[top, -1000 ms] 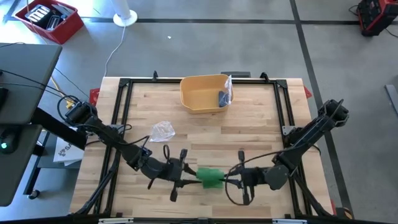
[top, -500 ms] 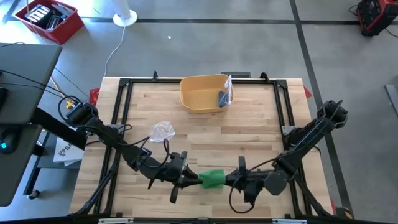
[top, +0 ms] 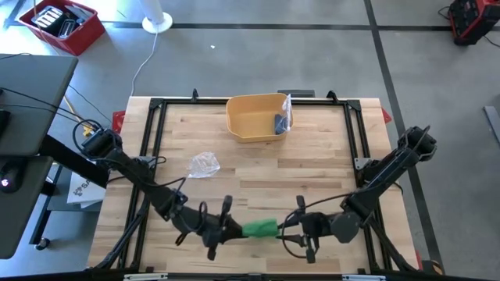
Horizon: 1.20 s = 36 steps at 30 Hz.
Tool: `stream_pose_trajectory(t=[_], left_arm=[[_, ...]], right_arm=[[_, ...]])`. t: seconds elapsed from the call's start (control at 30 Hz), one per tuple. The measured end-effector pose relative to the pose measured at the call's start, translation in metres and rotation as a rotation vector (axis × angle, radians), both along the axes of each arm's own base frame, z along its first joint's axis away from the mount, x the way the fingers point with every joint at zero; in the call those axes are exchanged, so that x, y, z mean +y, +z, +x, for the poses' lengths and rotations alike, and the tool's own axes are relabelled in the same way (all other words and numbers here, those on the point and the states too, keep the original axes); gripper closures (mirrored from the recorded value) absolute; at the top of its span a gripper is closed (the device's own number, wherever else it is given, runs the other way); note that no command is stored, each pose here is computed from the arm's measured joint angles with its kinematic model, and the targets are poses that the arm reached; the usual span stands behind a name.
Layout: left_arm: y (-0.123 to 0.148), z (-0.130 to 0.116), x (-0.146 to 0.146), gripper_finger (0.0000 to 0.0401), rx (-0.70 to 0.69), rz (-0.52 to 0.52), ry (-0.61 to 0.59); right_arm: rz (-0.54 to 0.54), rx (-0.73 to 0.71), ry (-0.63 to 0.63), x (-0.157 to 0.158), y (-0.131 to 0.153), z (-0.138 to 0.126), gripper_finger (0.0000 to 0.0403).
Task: Roll bandage
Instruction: Roll the green bandage
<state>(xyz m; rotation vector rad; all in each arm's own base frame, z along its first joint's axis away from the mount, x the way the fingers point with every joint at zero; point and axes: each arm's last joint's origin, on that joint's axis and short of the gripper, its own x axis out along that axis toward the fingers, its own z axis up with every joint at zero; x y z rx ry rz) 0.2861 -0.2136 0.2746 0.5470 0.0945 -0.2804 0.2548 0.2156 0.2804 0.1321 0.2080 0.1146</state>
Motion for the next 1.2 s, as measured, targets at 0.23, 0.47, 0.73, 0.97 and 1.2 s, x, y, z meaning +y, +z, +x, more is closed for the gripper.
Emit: stream_pose_trajectory(t=[0.23,0.47,0.73,0.97,1.2], left_arm=[[0.001,-0.002,-0.002,0.0392,0.012,-0.101,0.045],[0.004,0.003,0.003,0.0352,0.073,-0.472,0.088],[0.004,0.012,0.017,0.0311,0.126,-0.905,0.231],[0.005,0.012,0.019,0.0385,0.044,-0.712,0.293],[-0.002,0.013,0.027,0.0395,0.011,-0.524,0.474]], right_arm=[[-0.053,-0.024,0.024,-0.005,-0.001,0.009,0.0316],[-0.508,-0.080,0.125,0.007,-0.012,0.009,0.0396],[-1.254,-0.064,0.103,0.019,-0.023,-0.001,0.0385],[-0.925,-0.036,-0.027,0.019,-0.022,-0.002,0.0372],[-0.629,0.054,-0.100,0.018,-0.033,-0.008,0.0287]])
